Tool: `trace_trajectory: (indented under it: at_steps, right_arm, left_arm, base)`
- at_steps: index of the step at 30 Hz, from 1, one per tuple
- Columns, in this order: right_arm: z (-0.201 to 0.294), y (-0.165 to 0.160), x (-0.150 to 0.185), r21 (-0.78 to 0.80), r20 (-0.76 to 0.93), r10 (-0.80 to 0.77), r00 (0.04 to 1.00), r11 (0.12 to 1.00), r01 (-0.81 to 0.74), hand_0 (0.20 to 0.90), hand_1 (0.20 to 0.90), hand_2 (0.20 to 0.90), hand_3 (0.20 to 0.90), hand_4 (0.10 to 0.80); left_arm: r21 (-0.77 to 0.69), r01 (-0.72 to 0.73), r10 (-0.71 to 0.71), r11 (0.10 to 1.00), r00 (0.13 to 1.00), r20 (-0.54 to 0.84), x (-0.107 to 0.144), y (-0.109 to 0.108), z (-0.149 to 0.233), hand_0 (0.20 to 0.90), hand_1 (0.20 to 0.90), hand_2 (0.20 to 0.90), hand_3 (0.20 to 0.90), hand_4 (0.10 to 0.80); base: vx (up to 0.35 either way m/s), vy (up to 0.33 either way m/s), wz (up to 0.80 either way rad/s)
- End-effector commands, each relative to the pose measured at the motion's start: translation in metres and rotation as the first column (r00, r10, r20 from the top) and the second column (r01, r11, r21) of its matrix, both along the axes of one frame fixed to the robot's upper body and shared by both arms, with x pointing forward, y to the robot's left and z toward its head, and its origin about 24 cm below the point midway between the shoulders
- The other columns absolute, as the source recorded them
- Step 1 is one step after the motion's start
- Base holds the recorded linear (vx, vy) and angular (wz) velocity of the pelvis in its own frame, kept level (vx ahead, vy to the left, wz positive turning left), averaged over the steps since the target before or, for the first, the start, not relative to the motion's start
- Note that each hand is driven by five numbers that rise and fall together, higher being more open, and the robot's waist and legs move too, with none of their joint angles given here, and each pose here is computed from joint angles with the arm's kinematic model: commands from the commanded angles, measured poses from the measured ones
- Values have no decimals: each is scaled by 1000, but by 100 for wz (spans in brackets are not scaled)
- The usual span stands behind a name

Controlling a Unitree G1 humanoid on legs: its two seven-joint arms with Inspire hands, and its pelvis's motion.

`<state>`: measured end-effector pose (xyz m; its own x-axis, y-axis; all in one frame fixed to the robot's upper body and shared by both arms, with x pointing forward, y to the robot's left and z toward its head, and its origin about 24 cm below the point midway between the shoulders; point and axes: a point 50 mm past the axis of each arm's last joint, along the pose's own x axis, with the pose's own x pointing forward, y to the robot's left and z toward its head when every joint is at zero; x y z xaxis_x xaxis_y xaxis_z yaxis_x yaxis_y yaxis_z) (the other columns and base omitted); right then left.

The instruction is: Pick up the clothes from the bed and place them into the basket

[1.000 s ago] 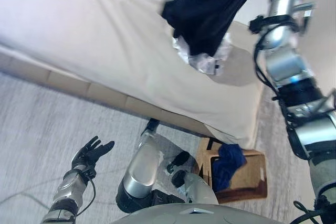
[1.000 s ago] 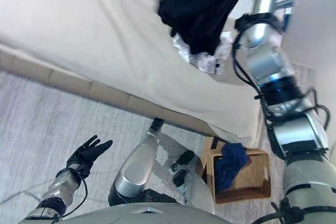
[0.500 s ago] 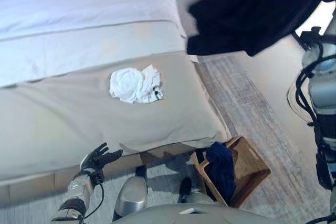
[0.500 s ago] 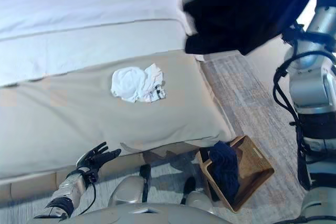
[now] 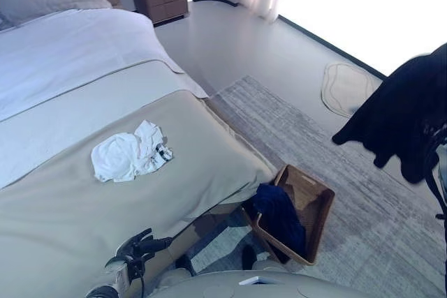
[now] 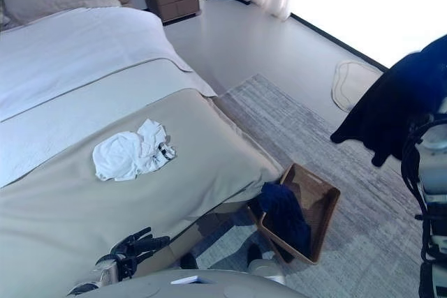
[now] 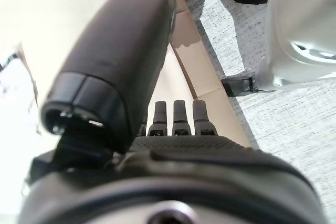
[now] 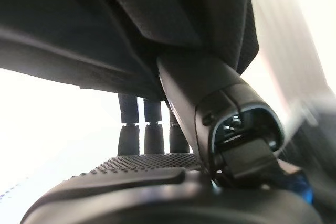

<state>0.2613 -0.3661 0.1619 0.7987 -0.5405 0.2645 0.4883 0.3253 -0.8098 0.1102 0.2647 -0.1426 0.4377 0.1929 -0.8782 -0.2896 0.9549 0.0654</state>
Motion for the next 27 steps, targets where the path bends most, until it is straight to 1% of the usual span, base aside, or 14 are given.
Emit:
trace_trajectory:
  at_steps: [1, 4, 5, 6, 7, 8, 9, 12, 13, 17, 20, 21, 22, 27]
  right_arm:
    - [32, 5, 13, -180, 37, 17, 999, 984, -10, 300, 300, 300, 200, 100]
    - [21, 6, 22, -183, -9, -18, 1000, 983, 16, 300, 300, 300, 200, 100]
    - [21, 6, 24, -185, -8, -21, 1000, 983, 19, 300, 300, 300, 200, 100]
    - [22, 7, 30, -187, -4, -37, 999, 982, 36, 300, 300, 300, 200, 100]
    - [25, 8, 34, -193, -1, -46, 999, 980, 45, 300, 300, 300, 200, 100]
    - [31, 7, 42, -202, 9, -68, 998, 977, 69, 300, 300, 300, 200, 100]
    - [34, 6, 47, -207, 9, -85, 996, 975, 85, 300, 300, 300, 200, 100]
    - [39, 5, 55, -203, -11, -109, 994, 974, 104, 300, 300, 300, 200, 100]
    - [41, 5, 61, -222, -35, -127, 991, 968, 116, 300, 300, 300, 200, 100]
    - [44, 5, 70, -287, -98, -163, 982, 949, 129, 300, 300, 300, 200, 100]
    - [48, 4, 76, -288, -156, -201, 967, 946, 150, 300, 300, 300, 200, 100]
    - [47, 4, 77, -287, -163, -215, 963, 944, 162, 726, 726, 726, 697, 597]
    - [46, 2, 78, -290, -184, -234, 955, 941, 175, 900, 900, 900, 900, 800]
    - [38, 2, 81, -279, -197, -260, 945, 939, 200, 900, 900, 900, 900, 800]
  left_arm:
    - [57, 51, -53, 997, 998, 30, 14, 15, 10, 900, 900, 900, 900, 800]
    - [61, 73, -79, 995, 992, 96, 38, 12, 19, 900, 900, 900, 900, 800]
    - [60, 75, -81, 995, 991, 110, 42, 12, 21, 900, 900, 900, 900, 800]
    - [58, 81, -89, 995, 983, 162, 59, 9, 27, 900, 900, 900, 900, 800]
    - [56, 83, -93, 995, 976, 197, 70, 6, 32, 900, 900, 900, 900, 800]
    - [50, 95, -105, 994, 957, 271, 91, 0, 43, 900, 900, 900, 900, 800]
    - [43, 101, -110, 994, 943, 313, 102, -3, 49, 900, 900, 900, 900, 800]
    - [25, 117, -118, 993, 910, 398, 122, -12, 61, 900, 900, 900, 900, 800]
    - [12, 129, -121, 992, 882, 455, 134, -19, 70, 900, 900, 900, 900, 800]
    - [-16, 162, -127, 987, 823, 554, 154, -33, 87, 900, 900, 900, 900, 800]
    - [-46, 192, -126, 980, 787, 604, 159, -42, 94, 900, 900, 900, 900, 800]
    - [-52, 197, -125, 979, 782, 610, 160, -44, 96, 900, 900, 900, 900, 800]
    - [-55, 201, -125, 978, 778, 615, 162, -45, 97, 900, 900, 900, 900, 800]
    - [-94, 202, -99, 975, 773, 627, 159, -47, 96, 900, 900, 900, 900, 800]
  base:
    - [-108, -168, -16]
    - [-167, -127, -8]
    - [-302, -101, -5]
    - [-294, -107, -6]
    - [-459, -152, -10]
    - [-415, -125, -9]
    - [-381, -93, -7]
    - [-221, -96, -5]
    - [-215, -91, -11]
    - [-151, -85, -21]
    - [-71, -26, -2]
    - [-54, -24, -9]
    - [-41, -17, -12]
    - [-10, 10, -1]
